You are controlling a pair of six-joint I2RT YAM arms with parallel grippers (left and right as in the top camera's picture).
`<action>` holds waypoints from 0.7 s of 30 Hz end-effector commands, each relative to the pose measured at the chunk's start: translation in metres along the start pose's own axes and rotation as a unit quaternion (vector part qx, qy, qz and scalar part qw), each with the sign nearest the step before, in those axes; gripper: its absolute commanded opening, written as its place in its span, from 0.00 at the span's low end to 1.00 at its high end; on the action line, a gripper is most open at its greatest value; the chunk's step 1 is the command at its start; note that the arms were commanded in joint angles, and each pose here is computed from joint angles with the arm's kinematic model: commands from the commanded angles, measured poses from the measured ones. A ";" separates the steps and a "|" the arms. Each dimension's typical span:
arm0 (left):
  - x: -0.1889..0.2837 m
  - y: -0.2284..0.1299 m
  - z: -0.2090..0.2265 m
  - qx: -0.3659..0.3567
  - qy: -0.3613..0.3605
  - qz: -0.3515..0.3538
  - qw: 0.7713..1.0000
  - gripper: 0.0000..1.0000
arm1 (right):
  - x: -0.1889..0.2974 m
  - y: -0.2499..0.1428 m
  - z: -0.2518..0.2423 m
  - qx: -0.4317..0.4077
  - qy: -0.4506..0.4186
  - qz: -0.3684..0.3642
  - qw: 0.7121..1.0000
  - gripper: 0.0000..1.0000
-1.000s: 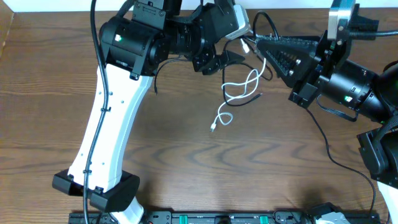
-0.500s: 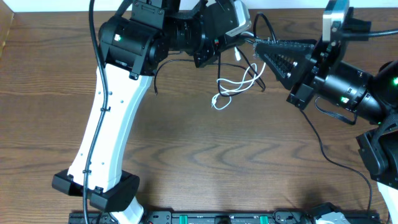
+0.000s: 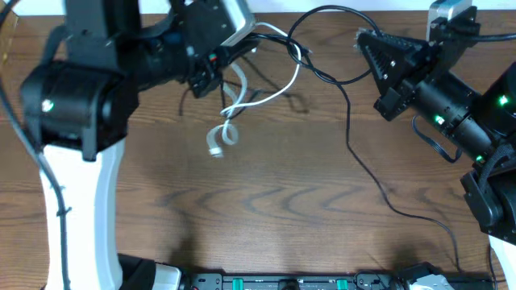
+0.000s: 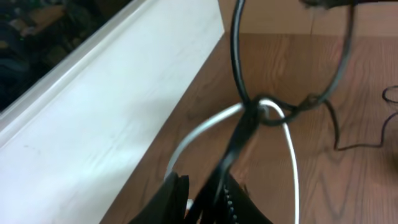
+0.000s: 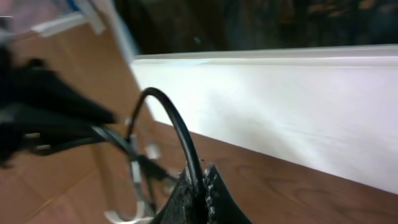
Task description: Untangle cables
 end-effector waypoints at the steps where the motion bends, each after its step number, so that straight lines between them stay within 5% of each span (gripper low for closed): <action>1: 0.005 -0.006 0.006 0.014 0.011 0.007 1.000 0.19 | 0.002 0.006 -0.017 0.013 -0.068 -0.020 0.997 0.01; 11: 0.005 -0.007 0.007 0.017 0.013 0.012 1.000 0.18 | 0.003 0.003 -0.040 0.007 -0.098 -0.004 0.995 0.01; 13: 0.005 -0.007 0.006 0.032 0.009 0.008 0.999 0.42 | 0.001 -0.002 -0.019 0.010 -0.018 0.017 1.000 0.01; 15: 0.004 -0.007 0.006 0.044 0.008 0.008 0.999 0.49 | 0.000 -0.002 -0.008 0.011 0.019 0.019 1.000 0.01; 21: 0.003 0.004 -0.005 0.079 -0.043 -0.034 0.995 0.52 | -0.002 0.005 0.024 0.014 0.098 0.004 0.995 0.01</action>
Point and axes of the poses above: each gripper's point midway between its finger pads, its own x axis back along the fingers, its own z axis along the line the jaws close on, y = z × x, the point moved 5 cm from there along x, back along the fingers, and after that the axes turned 6 degrees about -x, right-handed, at the moved point
